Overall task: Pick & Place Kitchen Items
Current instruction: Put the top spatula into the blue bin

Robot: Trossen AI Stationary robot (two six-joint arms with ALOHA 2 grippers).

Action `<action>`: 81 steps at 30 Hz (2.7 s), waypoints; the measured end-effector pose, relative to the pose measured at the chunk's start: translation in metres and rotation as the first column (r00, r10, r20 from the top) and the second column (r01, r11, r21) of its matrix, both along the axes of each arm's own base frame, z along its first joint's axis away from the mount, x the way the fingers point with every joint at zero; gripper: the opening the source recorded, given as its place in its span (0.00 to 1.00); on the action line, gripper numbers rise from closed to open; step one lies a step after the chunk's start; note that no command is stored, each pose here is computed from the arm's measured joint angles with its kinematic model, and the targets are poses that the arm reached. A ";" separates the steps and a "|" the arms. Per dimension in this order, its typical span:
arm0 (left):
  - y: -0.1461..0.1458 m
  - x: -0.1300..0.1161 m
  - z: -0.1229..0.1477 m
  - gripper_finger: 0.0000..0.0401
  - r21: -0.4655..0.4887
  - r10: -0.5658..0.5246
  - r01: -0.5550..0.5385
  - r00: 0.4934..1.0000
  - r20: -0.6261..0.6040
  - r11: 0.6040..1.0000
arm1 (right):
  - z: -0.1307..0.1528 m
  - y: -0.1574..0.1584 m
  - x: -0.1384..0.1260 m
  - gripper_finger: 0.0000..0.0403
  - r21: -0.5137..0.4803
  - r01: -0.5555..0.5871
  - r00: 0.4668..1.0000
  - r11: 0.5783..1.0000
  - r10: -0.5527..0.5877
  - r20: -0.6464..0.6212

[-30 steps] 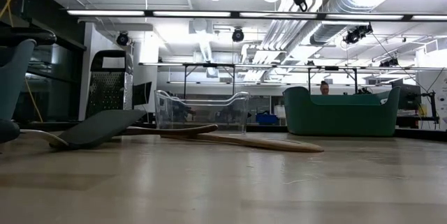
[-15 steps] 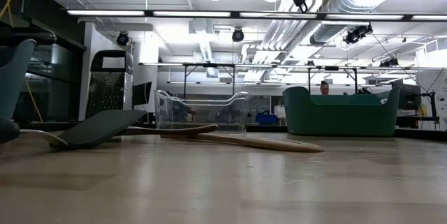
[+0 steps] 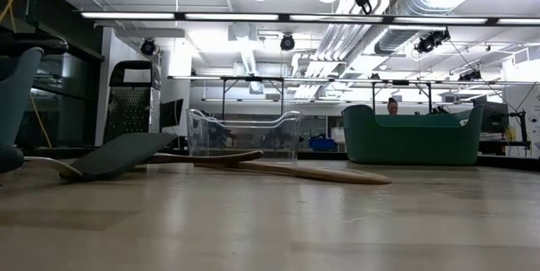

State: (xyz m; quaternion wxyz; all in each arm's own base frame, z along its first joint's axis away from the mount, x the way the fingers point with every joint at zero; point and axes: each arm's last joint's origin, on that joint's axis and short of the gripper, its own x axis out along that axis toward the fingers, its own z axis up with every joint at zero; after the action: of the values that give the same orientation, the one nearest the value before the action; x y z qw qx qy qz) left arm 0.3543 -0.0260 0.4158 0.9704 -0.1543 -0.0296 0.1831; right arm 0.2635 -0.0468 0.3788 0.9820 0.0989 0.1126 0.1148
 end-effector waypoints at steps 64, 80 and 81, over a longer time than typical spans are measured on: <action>0.042 -0.078 0.060 0.17 0.158 -0.259 0.246 0.964 0.066 0.956 | -0.001 -0.024 -0.063 0.56 -0.055 0.113 0.972 0.992 -0.122 -0.198; 0.045 -0.105 0.058 0.17 -0.246 -0.156 0.098 0.961 -0.227 0.964 | -0.001 -0.024 -0.063 0.56 -0.063 0.139 0.967 0.988 -0.149 -0.205; 0.044 -0.108 0.059 0.17 -0.272 -0.156 0.085 0.956 -0.249 0.958 | -0.001 -0.024 -0.063 0.56 -0.063 0.139 0.967 0.988 -0.149 -0.205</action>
State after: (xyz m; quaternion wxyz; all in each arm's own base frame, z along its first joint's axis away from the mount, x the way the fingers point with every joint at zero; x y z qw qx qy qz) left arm 0.2462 0.0185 0.4745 0.9464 -0.2550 0.1354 0.1445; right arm 0.2003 -0.0712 0.3779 0.9726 0.0945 0.2103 0.0295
